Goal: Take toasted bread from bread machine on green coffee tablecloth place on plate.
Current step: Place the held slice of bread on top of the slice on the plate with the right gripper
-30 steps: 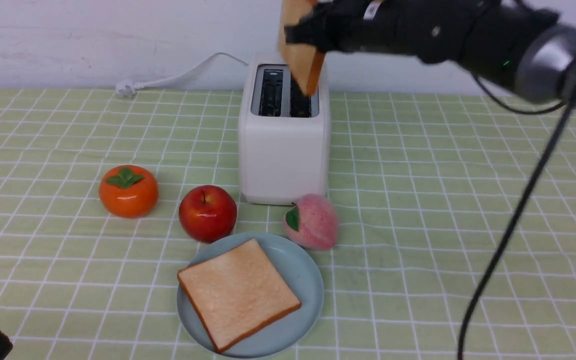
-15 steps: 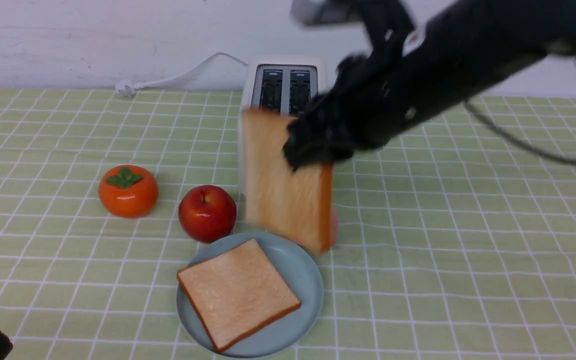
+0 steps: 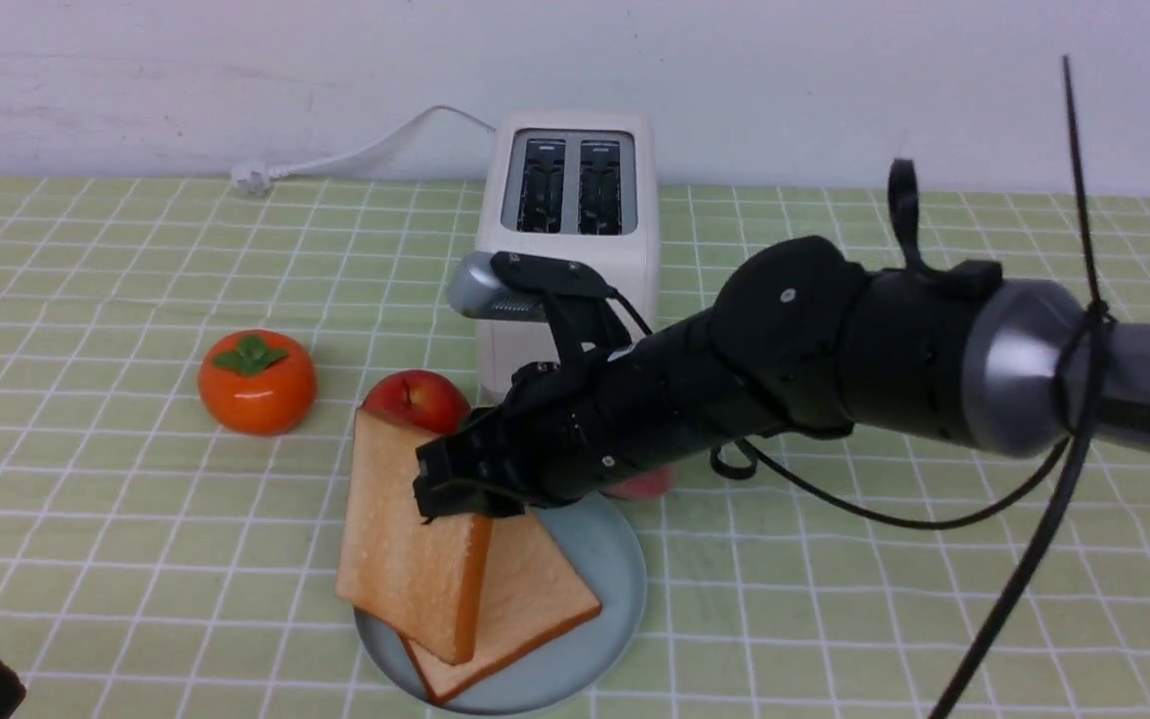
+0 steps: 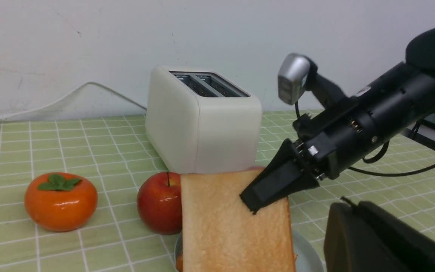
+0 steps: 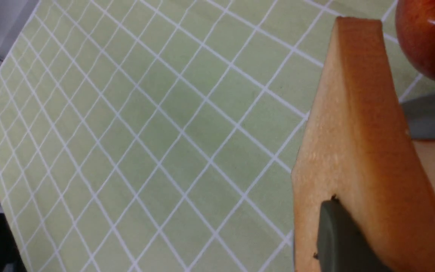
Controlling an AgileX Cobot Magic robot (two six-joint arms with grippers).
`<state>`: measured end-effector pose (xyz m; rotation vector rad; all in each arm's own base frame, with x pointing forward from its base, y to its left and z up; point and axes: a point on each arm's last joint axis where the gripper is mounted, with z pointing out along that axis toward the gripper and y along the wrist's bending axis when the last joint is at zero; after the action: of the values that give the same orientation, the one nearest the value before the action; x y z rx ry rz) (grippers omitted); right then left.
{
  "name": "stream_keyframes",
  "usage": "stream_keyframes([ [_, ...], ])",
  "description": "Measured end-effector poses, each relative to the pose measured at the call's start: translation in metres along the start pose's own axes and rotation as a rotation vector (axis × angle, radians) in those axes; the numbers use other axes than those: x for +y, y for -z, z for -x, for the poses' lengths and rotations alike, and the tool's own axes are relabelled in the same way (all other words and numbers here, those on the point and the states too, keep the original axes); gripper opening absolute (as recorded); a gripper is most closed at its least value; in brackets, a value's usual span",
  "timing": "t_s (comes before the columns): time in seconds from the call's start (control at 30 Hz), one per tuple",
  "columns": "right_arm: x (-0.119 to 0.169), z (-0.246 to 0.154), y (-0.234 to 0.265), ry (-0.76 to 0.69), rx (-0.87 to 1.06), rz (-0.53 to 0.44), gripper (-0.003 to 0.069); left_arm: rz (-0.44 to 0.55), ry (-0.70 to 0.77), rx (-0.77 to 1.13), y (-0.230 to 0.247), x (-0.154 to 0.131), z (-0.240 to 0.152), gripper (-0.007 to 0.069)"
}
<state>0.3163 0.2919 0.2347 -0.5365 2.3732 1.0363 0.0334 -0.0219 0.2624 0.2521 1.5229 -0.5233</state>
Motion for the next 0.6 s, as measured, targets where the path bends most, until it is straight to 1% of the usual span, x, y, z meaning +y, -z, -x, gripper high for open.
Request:
stream_keyframes([
  [0.13,-0.009,0.002,0.0,-0.012,-0.008,-0.017,0.0143,0.0,0.0,0.0,0.0,0.0,0.0,0.0003],
  [0.17,-0.012,0.003,0.0,-0.017,-0.01,-0.023,0.0165,0.0,0.0,0.0,0.0,0.0,0.0,0.0004],
  [0.2,-0.012,0.003,0.0,-0.017,-0.011,-0.023,0.0169,0.0,0.0,0.0,0.0,0.0,0.0,0.0004],
  [0.23,-0.014,0.003,0.0,-0.014,-0.01,-0.029,0.0192,0.0,0.0,0.0,0.0,0.0,0.0,0.0005],
  [0.27,-0.018,0.004,0.001,0.002,-0.003,-0.042,0.0244,0.0,0.0,0.0,0.0,0.0,0.0,0.0006],
  [0.3,-0.019,0.003,0.001,0.012,0.005,-0.045,0.0279,0.0,0.0,0.002,0.0,0.0,0.0,0.0006],
  [0.33,-0.021,0.003,0.002,0.026,0.015,-0.051,0.0309,0.0,0.0,0.001,0.0,0.0,0.0,0.0008],
  [0.37,-0.021,0.003,0.002,0.029,0.016,-0.053,0.0325,0.0,0.0,0.001,0.0,0.0,0.0,0.0008],
  [0.4,-0.022,0.001,0.004,0.049,0.04,-0.058,0.0382,0.0,0.0,0.001,0.0,0.0,0.0,0.001],
  [0.43,-0.023,0.001,0.005,0.054,0.054,-0.063,0.0412,0.0,0.0,0.001,0.0,0.0,0.0,0.0011],
  [0.5,-0.023,0.0,0.01,0.062,0.076,-0.074,0.0452,0.0,0.0,0.001,0.0,0.0,0.0,0.0013],
  [0.53,-0.023,0.0,0.011,0.065,0.082,-0.078,0.0458,0.0,0.0,0.001,0.0,0.0,0.0,0.0013],
  [0.6,-0.019,0.004,0.026,0.094,0.079,-0.121,0.0475,0.0,0.0,0.001,0.0,0.0,0.0,0.0016],
])
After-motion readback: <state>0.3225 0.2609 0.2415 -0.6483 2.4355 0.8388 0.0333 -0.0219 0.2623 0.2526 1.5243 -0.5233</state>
